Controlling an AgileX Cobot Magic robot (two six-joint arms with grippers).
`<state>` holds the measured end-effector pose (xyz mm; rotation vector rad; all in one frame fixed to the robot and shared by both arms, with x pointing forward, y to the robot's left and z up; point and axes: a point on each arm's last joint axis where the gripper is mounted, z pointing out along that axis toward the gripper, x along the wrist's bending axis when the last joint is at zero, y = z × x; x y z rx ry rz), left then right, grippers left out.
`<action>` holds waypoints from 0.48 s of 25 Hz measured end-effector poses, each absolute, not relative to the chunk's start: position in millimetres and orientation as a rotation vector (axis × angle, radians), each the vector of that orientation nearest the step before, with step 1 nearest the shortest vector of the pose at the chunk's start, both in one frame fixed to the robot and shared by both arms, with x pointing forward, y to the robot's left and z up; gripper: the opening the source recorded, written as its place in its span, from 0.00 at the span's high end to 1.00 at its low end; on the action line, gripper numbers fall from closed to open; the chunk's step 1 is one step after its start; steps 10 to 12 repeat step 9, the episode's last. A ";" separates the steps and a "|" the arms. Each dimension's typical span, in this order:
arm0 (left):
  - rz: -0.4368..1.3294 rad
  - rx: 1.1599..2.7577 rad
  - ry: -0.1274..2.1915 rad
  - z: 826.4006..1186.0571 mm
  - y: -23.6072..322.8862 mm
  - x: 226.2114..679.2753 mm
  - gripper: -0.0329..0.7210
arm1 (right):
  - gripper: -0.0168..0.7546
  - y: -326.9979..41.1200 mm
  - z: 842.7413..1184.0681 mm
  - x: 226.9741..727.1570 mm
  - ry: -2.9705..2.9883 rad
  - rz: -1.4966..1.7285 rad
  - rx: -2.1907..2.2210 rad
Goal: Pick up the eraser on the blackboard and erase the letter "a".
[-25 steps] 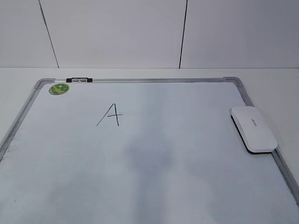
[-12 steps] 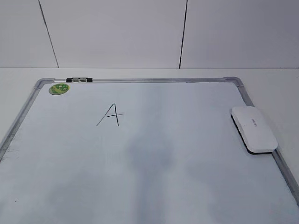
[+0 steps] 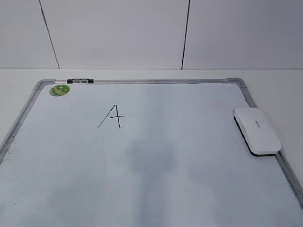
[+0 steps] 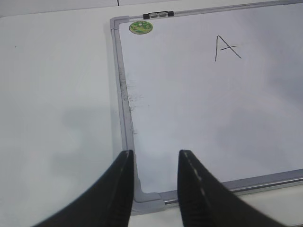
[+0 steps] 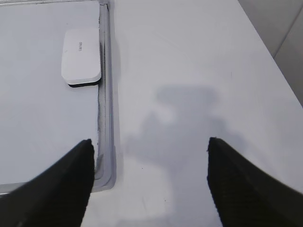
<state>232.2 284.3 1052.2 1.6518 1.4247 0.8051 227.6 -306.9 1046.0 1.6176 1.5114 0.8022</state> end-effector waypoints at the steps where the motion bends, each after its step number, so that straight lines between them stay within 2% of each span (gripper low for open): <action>1: 0.805 1.652 1.425 1052.2 284.3 232.2 0.64 | 0.21 -306.9 1046.0 227.6 1.511 0.802 1.618; 12: 0.805 1.652 1.425 1052.2 284.3 232.2 0.65 | 0.21 -306.9 1046.0 227.6 1.511 0.802 1.618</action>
